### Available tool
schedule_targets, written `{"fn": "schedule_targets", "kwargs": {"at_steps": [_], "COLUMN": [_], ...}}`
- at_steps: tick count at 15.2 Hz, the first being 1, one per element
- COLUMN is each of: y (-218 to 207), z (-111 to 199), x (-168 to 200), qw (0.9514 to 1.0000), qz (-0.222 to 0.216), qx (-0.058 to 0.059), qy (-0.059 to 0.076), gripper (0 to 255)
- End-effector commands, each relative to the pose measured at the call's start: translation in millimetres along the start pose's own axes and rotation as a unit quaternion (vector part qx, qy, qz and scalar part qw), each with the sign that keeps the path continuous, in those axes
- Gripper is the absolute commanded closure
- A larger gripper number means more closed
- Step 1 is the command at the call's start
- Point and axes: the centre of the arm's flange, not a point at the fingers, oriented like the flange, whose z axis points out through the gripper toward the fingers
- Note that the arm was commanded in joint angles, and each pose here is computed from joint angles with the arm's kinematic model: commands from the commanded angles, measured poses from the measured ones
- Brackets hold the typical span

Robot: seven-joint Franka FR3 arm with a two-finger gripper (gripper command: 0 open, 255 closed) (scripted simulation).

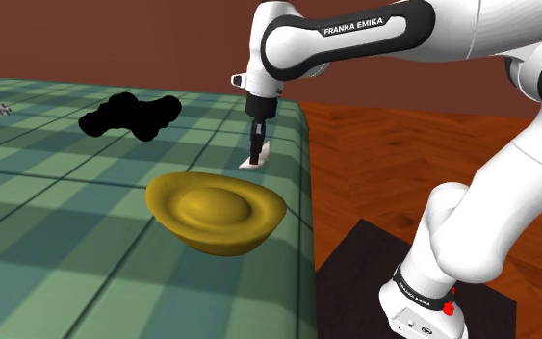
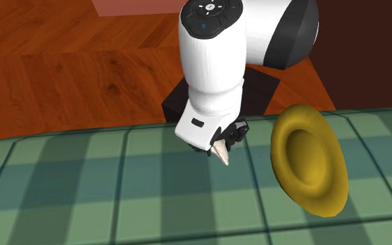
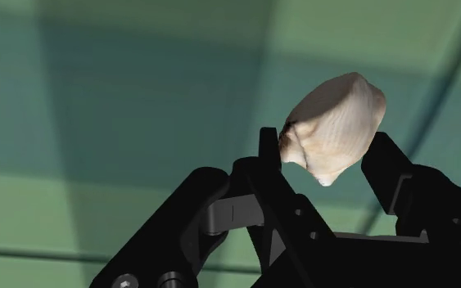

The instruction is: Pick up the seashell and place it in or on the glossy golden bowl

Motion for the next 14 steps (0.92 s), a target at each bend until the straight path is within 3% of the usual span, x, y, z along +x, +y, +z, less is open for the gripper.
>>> {"fn": "schedule_targets", "kwargs": {"at_steps": [1,14], "y": [-1,-8], "z": [-12,-79], "x": [2,10], "qw": [1.0,1.0], "qz": [0.0,0.0], "qx": [0.0,0.0], "qy": [0.0,0.0], "gripper": [255,255]}}
